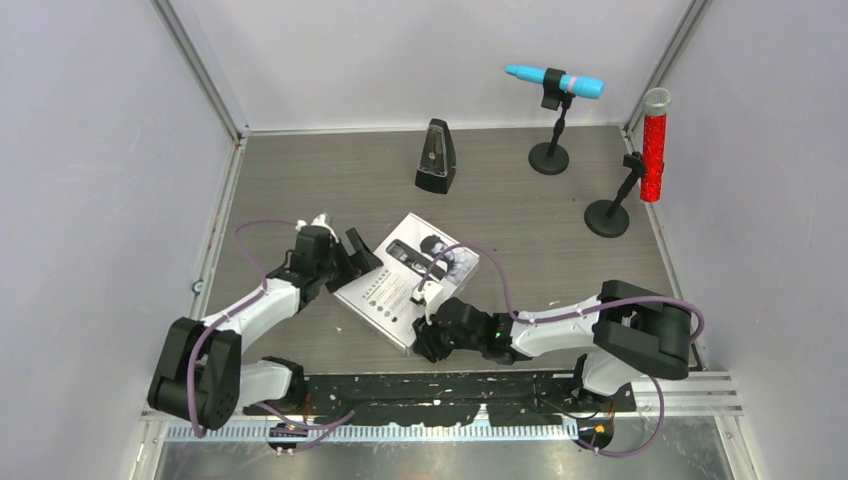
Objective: Sort the hair-cutting tools
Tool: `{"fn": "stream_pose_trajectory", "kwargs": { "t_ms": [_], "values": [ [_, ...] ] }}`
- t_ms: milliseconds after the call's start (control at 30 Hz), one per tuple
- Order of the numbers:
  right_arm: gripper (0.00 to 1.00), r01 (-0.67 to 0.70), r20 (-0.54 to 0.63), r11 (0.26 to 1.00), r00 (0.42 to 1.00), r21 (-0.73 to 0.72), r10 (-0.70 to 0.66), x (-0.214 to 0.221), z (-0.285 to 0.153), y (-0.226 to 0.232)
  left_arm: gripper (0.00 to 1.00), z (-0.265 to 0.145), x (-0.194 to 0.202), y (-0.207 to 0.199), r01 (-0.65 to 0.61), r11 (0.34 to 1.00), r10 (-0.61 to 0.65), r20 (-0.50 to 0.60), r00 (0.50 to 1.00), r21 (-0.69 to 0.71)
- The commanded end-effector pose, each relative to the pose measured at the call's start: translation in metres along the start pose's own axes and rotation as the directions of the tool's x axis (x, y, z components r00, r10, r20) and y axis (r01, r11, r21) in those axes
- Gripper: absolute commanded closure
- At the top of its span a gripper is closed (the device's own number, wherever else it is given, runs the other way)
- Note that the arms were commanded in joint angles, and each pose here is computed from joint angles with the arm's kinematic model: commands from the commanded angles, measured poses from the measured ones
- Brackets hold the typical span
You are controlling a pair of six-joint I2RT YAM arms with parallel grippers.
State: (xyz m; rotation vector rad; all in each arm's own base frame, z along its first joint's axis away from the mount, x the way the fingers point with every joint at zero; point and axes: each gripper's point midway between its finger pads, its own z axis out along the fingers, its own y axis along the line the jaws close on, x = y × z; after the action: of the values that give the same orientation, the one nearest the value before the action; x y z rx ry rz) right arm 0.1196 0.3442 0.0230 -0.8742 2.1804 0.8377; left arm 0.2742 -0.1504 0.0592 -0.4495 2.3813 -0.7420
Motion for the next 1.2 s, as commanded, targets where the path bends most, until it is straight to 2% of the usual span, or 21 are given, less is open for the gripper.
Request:
{"fn": "stream_pose_trajectory", "kwargs": {
  "t_ms": [0,167,333,533,667,767,833,867,900,1000,1033,1067,1100,1133,1167],
  "values": [
    [0.60,-0.017,0.078,0.973,0.997,0.231,-0.001,-0.024,0.014,-0.041,0.10,0.004,0.027,-0.033,0.059,0.995,-0.046,-0.163,0.986,0.080],
    [0.57,-0.039,0.076,0.961,0.997,0.274,0.019,-0.036,0.022,-0.053,0.09,0.021,-0.021,-0.050,-0.057,0.998,0.059,-0.114,0.992,0.027],
    [0.52,-0.042,0.067,0.961,0.997,0.272,0.025,-0.052,0.021,-0.050,0.06,0.020,-0.077,-0.038,-0.164,0.976,0.156,-0.064,0.986,-0.147],
    [0.40,-0.082,0.085,0.943,0.995,0.323,0.057,-0.058,-0.008,-0.065,0.03,-0.036,-0.140,-0.037,-0.212,0.942,0.246,0.106,0.963,-0.259],
    [0.31,-0.162,0.130,0.906,0.984,0.390,0.121,-0.058,-0.039,-0.091,0.02,-0.089,-0.150,-0.041,-0.250,0.926,0.316,0.219,0.923,-0.284],
    [0.23,-0.210,0.149,0.859,0.976,0.467,0.158,-0.052,-0.068,-0.117,0.01,-0.133,-0.147,-0.047,-0.286,0.920,0.363,0.306,0.880,-0.268],
    [0.16,-0.250,0.205,0.821,0.965,0.514,0.166,-0.059,-0.094,-0.133,0.00,-0.159,-0.143,-0.047,-0.292,0.919,0.377,0.366,0.851,-0.266],
    [0.04,-0.279,0.253,0.791,0.954,0.545,0.162,-0.067,-0.115,-0.143,0.00,-0.172,-0.141,-0.047,-0.297,0.919,0.383,0.401,0.832,-0.261],
    [0.00,-0.294,0.281,0.777,0.947,0.556,0.157,-0.072,-0.126,-0.146,0.00,-0.185,-0.139,-0.049,-0.307,0.918,0.391,0.435,0.811,-0.253],
    [0.04,-0.363,0.412,0.695,0.905,0.620,0.104,-0.092,-0.187,-0.161,0.00,-0.224,-0.133,-0.049,-0.343,0.905,0.425,0.534,0.731,-0.250],
    [0.05,-0.407,0.493,0.671,0.867,0.620,0.071,-0.108,-0.214,-0.162,0.00,-0.238,-0.131,-0.046,-0.338,0.903,0.429,0.566,0.704,-0.264],
    [0.05,-0.406,0.493,0.652,0.868,0.640,0.057,-0.105,-0.228,-0.163,0.00,-0.253,-0.129,-0.043,-0.333,0.901,0.433,0.598,0.675,-0.276],
    [0.04,-0.445,0.558,0.636,0.829,0.631,0.026,-0.118,-0.254,-0.162,0.00,-0.265,-0.127,-0.040,-0.334,0.899,0.438,0.625,0.646,-0.285],
    [0.05,-0.447,0.559,0.619,0.829,0.646,0.015,-0.115,-0.267,-0.163,0.00,-0.276,-0.124,-0.037,-0.332,0.897,0.441,0.653,0.616,-0.292],
    [0.05,-0.486,0.620,0.608,0.785,0.628,-0.013,-0.125,-0.293,-0.160,0.00,-0.287,-0.121,-0.034,-0.324,0.898,0.438,0.682,0.586,-0.298]
  ]
}}
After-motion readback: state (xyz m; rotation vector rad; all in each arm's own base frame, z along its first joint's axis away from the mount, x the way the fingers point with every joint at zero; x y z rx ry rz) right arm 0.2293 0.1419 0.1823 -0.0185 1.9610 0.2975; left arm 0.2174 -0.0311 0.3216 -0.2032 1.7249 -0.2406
